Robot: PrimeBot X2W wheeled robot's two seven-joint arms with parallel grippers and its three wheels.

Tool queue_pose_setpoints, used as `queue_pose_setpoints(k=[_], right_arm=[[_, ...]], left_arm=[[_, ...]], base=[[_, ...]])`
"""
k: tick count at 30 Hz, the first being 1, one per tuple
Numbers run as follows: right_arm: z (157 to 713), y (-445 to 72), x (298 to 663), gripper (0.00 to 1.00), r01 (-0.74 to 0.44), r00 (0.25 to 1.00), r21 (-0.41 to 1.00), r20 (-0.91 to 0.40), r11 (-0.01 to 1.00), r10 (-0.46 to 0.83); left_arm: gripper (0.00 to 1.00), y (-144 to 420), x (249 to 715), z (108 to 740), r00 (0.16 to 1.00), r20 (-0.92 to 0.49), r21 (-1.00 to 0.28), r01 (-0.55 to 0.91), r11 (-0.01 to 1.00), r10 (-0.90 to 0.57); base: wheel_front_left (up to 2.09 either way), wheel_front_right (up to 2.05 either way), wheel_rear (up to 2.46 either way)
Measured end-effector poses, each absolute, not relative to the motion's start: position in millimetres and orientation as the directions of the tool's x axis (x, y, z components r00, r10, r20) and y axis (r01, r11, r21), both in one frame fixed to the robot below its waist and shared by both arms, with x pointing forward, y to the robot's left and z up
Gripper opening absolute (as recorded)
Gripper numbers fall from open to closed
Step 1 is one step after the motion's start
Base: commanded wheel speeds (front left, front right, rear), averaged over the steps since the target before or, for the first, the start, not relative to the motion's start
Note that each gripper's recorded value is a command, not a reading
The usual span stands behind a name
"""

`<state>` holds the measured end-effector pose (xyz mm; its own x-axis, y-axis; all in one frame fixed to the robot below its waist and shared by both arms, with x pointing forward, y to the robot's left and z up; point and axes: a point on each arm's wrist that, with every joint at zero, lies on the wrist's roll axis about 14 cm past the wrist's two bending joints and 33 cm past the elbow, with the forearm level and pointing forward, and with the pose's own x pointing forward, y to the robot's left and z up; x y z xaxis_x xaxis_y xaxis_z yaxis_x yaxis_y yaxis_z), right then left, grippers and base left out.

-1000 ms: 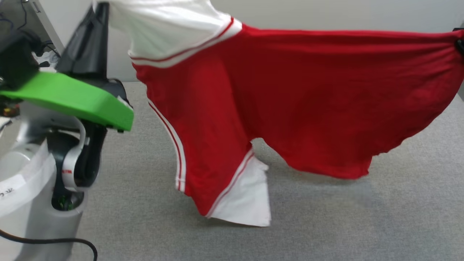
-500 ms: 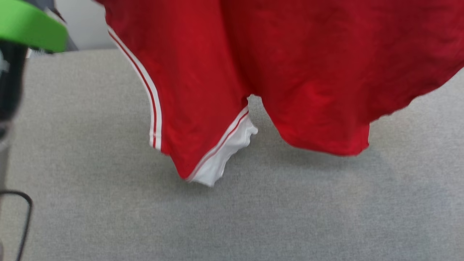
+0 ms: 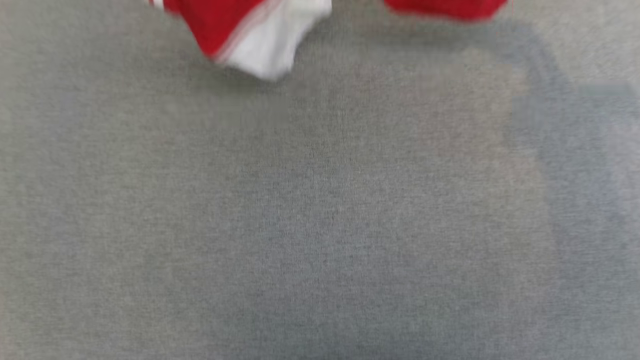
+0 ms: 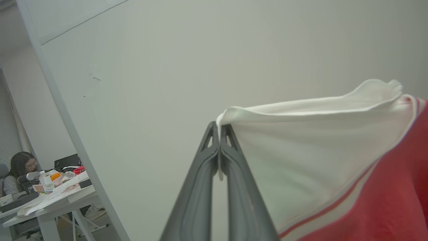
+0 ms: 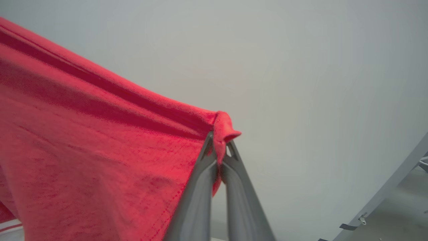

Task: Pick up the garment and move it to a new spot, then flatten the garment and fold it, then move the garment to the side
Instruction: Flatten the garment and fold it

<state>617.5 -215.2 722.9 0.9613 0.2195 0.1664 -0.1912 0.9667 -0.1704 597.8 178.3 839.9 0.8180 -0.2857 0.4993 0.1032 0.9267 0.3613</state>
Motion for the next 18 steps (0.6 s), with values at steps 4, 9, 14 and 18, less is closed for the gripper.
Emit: queue_pose_setpoints(k=[4, 9, 14, 18], right_arm=[[710, -208, 661, 0.00, -0.177, 0.960, -0.169, 0.190, 0.970, 0.208], [687, -207, 704, 0.00, -0.147, 0.963, -0.172, 0.202, 0.974, 0.180], [666, -207, 735, 0.00, -0.122, 0.960, -0.164, 0.233, 0.979, 0.159], [634, -202, 751, 0.00, -0.127, 0.965, -0.165, 0.209, 0.978, 0.161]], left_arm=[[0.00, 184, 640, 839, 0.816, 0.515, 0.375, 0.060, 0.925, -0.262], [0.00, 185, 687, 820, 0.817, 0.520, 0.381, 0.038, 0.924, -0.248], [0.00, 189, 721, 796, 0.800, 0.554, 0.348, 0.028, 0.937, -0.230], [0.00, 190, 743, 756, 0.814, 0.533, 0.337, 0.048, 0.940, -0.232]], base=[[0.00, 0.00, 0.00], [0.00, 0.00, 0.00], [0.00, 0.00, 0.00], [0.00, 0.00, 0.00]])
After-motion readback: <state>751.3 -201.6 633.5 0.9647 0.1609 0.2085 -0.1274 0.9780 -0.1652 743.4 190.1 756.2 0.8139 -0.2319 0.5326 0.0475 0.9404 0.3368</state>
